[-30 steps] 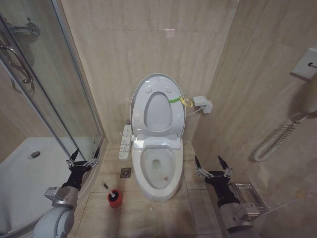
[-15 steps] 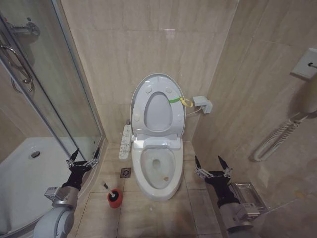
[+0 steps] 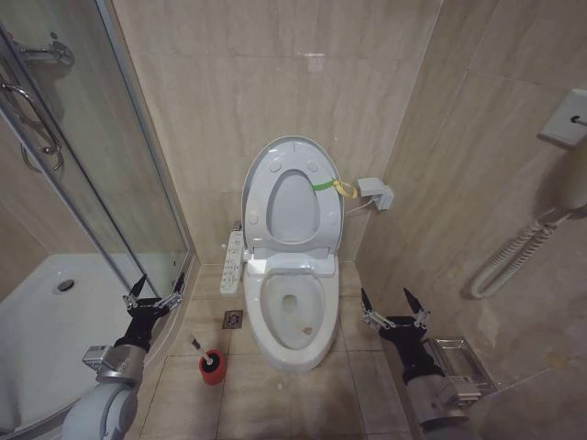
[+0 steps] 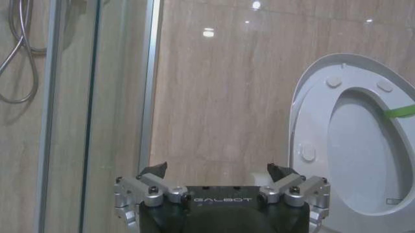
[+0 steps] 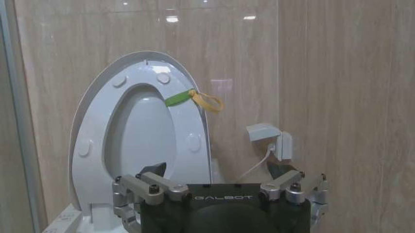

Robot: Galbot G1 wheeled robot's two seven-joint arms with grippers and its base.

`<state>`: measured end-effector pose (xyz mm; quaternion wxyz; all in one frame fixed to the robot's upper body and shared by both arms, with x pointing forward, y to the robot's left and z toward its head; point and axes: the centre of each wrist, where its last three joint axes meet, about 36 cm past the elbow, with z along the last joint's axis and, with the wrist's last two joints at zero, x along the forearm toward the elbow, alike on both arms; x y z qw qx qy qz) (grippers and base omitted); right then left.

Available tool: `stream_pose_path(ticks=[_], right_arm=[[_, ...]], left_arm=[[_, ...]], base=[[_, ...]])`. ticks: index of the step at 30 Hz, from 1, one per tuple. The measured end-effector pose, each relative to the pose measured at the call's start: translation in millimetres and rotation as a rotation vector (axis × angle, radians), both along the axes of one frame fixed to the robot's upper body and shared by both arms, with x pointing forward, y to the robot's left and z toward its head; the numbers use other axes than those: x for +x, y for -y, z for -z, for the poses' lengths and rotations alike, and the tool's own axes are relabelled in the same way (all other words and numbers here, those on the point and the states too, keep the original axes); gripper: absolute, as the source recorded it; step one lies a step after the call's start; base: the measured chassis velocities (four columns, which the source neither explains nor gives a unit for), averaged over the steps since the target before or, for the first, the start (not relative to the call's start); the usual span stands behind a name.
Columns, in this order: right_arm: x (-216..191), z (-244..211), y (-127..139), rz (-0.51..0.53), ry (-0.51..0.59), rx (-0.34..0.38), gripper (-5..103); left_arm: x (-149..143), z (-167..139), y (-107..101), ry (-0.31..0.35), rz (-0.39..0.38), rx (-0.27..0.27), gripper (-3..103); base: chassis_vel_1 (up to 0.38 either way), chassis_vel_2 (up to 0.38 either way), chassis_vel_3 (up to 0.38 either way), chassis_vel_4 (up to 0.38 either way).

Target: Open the toilet lid, clean the toilet bowl with a toilet brush, close the toilet lid, and flush.

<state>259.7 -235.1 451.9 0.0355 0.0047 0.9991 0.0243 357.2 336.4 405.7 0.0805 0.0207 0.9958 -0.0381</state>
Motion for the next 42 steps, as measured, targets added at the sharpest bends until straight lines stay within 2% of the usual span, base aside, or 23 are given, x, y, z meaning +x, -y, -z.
stream_pose_path(ticks=[24,29,32,33,39,42], right_arm=[[0,0,0,0.0,0.0,0.0,100],[0,0,0,0.0,0.0,0.0,100],[0,0,0,0.0,0.0,0.0,100],[0,0,0,0.0,0.0,0.0,100],[0,0,0,0.0,0.0,0.0,100],[0,0,0,0.0,0.0,0.0,100]], left_arm=[[0,0,0,-0.002,0.0,0.0,100],[-10,-12,11,-0.061,0.008,0.008,100],[-24,-28,25,-0.138,0.012,0.021,100],[-24,-28,25,-0.138,0.012,0.021,100],[-47,-56,45,-0.26,0.007,0.05,100],[-60,-60,53,-0.245,-0.013,0.077,100]], base=[[0.0,0.0,0.0,0.0],[0.0,0.0,0.0,0.0],[0.0,0.0,0.0,0.0],[0.0,0.0,0.0,0.0],[0.0,0.0,0.0,0.0],[0.0,0.0,0.0,0.0]])
